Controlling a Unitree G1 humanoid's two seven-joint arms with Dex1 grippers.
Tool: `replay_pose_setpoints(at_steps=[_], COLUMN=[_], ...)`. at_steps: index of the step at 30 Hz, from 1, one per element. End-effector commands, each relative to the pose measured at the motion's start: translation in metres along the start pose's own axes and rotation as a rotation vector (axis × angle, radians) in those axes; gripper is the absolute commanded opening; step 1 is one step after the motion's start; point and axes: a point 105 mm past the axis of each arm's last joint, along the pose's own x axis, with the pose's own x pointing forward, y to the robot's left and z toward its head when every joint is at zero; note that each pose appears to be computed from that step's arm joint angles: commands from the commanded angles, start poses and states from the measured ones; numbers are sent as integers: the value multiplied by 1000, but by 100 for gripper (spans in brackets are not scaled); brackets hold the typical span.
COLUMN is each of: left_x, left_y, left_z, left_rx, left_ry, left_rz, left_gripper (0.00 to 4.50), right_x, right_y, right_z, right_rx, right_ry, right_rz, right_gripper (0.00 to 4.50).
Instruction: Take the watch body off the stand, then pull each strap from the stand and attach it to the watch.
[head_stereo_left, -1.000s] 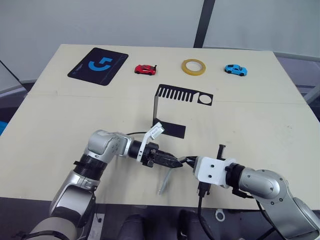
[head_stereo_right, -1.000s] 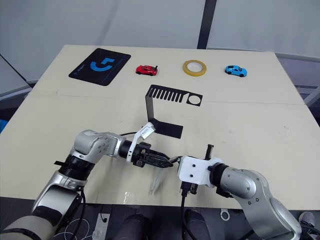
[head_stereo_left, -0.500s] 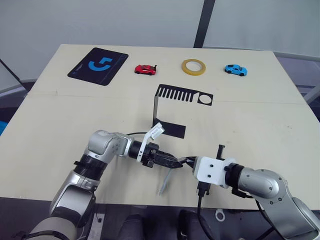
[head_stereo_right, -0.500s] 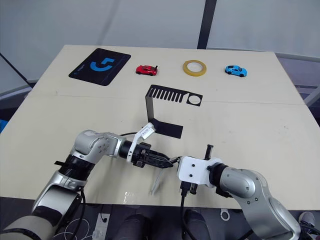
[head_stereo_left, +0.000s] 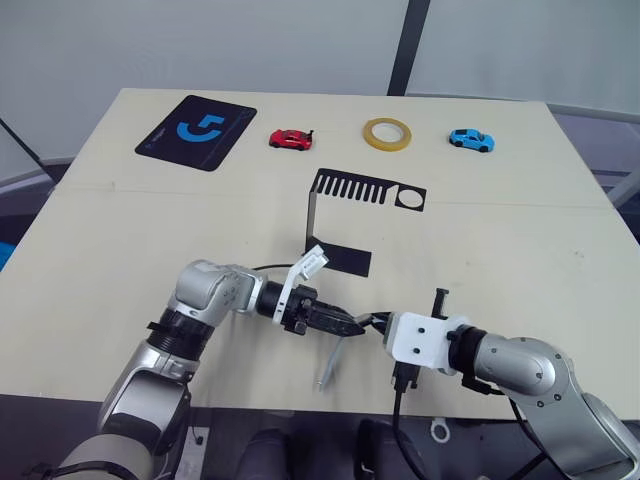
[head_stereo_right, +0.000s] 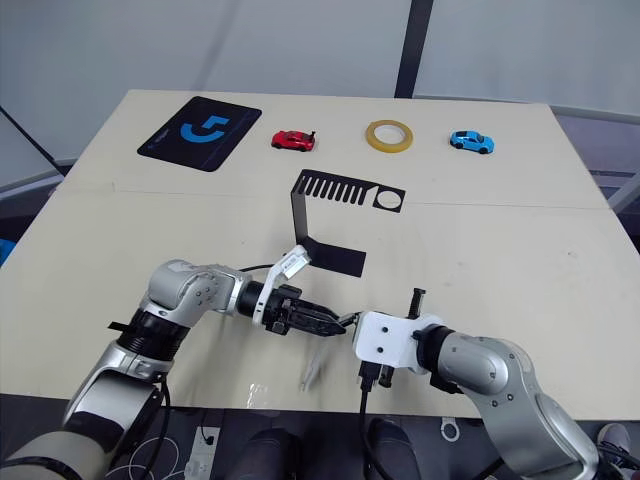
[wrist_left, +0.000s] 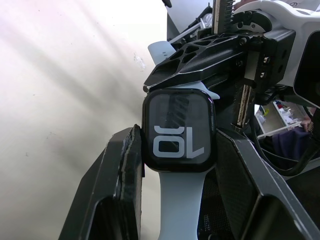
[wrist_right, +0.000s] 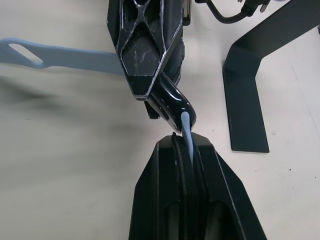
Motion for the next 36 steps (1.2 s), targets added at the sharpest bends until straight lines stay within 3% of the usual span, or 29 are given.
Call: replay_pose_setpoints(at_steps=[1,36], left_x=[17,18], left_y=[-21,-22], left_z=[2,1], left_rx=[59,57], left_ry=[34,41], left_rz=[-119,-120], left_gripper=[168,168], right_x=[1,5], right_y=[3,5], right_z=[18,17], right_rx=[-31,-21], right_ry=[-77,-71], right_rz=[10,25], right_gripper=[0,0])
